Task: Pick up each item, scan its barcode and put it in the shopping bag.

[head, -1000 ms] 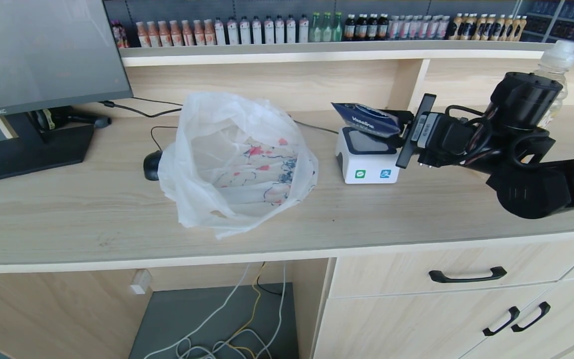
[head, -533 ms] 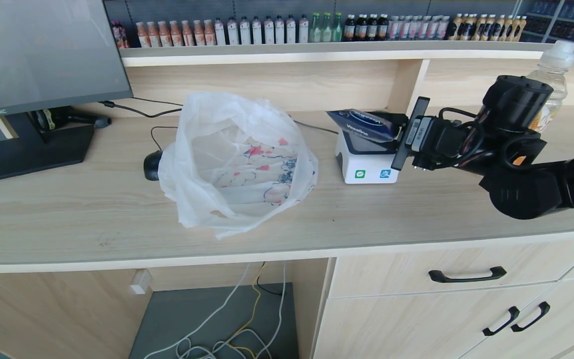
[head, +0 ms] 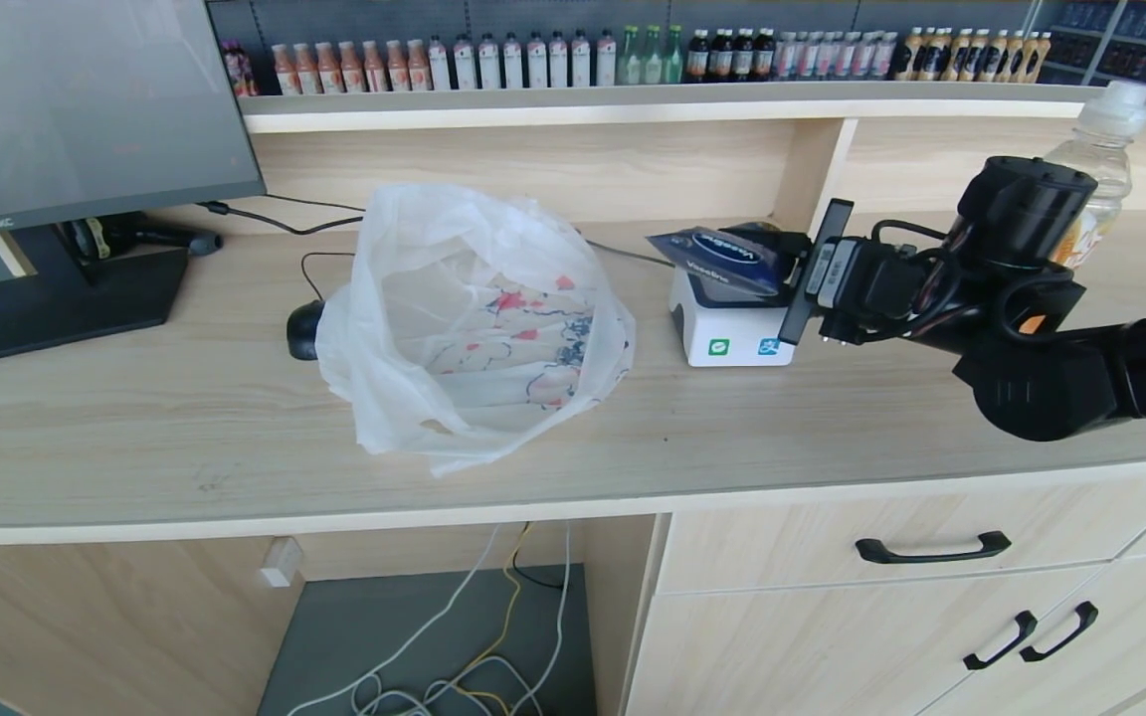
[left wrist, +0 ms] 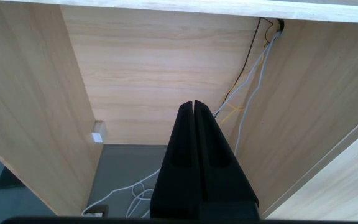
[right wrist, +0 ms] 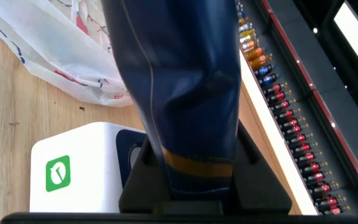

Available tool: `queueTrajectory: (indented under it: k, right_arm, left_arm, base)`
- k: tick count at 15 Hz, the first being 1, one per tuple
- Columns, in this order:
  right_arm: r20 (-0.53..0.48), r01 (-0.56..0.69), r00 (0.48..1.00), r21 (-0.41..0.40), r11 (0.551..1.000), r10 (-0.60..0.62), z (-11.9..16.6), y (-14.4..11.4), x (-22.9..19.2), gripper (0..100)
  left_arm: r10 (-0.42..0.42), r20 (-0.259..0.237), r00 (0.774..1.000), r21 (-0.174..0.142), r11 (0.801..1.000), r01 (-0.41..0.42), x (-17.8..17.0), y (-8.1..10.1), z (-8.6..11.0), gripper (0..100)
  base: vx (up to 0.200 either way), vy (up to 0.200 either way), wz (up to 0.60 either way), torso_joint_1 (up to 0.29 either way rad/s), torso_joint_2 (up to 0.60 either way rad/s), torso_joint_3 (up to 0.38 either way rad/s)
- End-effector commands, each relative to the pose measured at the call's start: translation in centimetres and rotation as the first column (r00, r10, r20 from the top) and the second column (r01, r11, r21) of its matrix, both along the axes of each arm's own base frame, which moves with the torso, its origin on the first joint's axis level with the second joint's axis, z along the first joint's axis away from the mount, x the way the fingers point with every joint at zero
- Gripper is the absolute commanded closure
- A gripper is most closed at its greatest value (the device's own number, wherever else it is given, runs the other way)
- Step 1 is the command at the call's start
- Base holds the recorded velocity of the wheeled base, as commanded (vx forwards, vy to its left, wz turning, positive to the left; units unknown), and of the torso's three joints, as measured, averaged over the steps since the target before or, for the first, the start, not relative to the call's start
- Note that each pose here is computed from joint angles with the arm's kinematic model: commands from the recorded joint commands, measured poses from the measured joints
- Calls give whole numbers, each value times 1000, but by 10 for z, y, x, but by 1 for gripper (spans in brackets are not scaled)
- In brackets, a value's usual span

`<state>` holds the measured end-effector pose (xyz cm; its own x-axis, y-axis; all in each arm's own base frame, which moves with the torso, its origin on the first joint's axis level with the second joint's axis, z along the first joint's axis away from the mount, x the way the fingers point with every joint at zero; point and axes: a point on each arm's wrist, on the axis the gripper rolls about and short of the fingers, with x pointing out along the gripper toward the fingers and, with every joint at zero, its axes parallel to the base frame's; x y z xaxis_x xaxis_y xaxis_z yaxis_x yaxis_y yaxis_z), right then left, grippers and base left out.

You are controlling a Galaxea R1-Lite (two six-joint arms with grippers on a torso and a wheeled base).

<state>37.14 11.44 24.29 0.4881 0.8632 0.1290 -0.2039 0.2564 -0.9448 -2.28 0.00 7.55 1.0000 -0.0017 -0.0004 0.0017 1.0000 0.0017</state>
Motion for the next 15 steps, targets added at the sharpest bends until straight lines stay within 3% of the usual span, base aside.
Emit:
queueTrajectory:
  k: [1,15]
  right_arm:
    - [-6,0,1000,-2,1000,0,-2,0,1,100]
    - [-2,-9,1000,-10,1000,9,-5,5,1,100]
  left_arm:
    - [0,0,1000,0,1000,0,0,0,0,100]
    - [0,0,1000,0,1000,0,0,0,0,100]
  base:
    - [0,0,0,0,0,0]
    - [0,0,0,0,0,0]
